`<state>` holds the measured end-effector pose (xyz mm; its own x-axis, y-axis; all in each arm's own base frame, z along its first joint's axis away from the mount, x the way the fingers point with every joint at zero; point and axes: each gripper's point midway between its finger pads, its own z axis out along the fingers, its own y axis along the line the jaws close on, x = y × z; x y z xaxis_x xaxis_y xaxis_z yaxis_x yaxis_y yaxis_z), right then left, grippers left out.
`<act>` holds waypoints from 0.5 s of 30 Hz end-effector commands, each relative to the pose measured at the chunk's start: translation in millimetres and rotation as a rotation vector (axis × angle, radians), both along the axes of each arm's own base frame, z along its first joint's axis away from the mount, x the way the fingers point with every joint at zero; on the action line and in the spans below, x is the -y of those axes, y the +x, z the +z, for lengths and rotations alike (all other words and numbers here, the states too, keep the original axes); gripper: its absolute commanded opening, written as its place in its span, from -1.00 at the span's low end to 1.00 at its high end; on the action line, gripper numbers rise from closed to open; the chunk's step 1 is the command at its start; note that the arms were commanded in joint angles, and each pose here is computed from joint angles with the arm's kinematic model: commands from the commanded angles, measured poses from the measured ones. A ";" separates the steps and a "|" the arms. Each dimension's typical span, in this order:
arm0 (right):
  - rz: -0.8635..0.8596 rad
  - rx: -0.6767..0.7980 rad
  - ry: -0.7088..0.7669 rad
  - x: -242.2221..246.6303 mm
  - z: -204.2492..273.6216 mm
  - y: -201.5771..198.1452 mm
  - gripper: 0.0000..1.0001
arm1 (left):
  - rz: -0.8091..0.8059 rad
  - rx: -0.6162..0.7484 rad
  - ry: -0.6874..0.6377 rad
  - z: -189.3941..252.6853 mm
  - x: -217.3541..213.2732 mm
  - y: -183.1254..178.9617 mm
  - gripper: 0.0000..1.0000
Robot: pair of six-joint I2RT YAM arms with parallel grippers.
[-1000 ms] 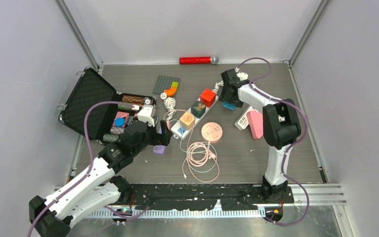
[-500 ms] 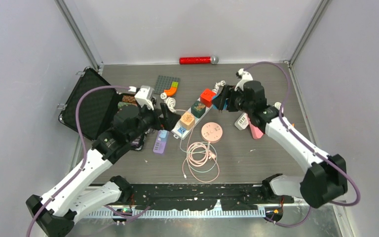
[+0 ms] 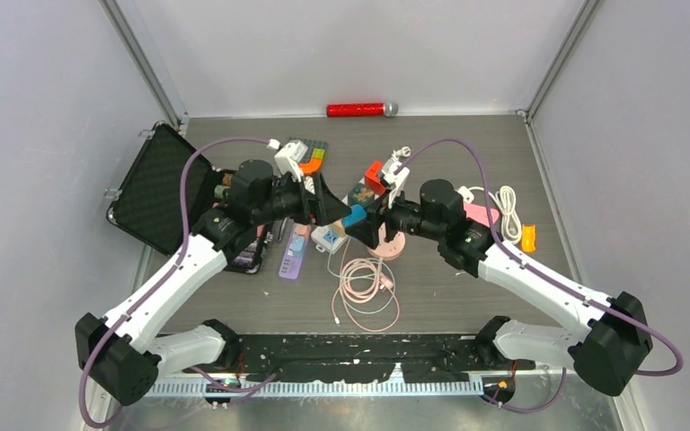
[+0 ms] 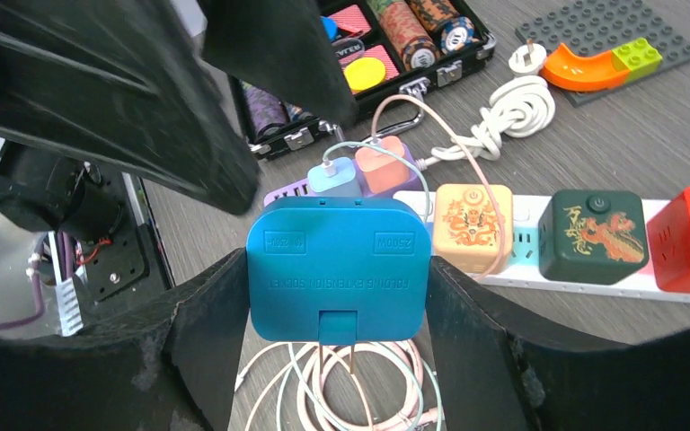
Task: Insert the plug
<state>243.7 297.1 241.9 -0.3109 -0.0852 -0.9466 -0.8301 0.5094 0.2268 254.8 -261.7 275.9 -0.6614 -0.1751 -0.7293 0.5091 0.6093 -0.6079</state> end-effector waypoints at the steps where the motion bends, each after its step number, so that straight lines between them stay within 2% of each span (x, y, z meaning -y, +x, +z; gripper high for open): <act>1: 0.089 0.167 0.025 -9.8 30.0 -12.5 0.08 | -0.156 -0.062 -0.047 -0.1 15.2 -19.3 0.55; 10: 0.118 0.189 -0.033 -16.9 24.0 -19.0 0.07 | -0.234 -0.174 -0.013 -27.0 18.9 -33.3 0.36; 13: 0.126 0.199 -0.042 -20.1 24.1 -20.3 0.07 | -0.259 -0.217 -0.012 -35.5 21.6 -36.7 0.24; 15: 0.127 0.211 -0.052 -22.2 22.7 -21.0 0.07 | -0.282 -0.240 -0.020 -38.2 23.8 -40.4 0.09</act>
<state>219.2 312.2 238.1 -0.1836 -0.1873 -0.9650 -0.9064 0.4123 0.0924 225.2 -280.8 235.0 -0.8165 -0.0177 -0.5770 0.4891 0.5098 -0.7077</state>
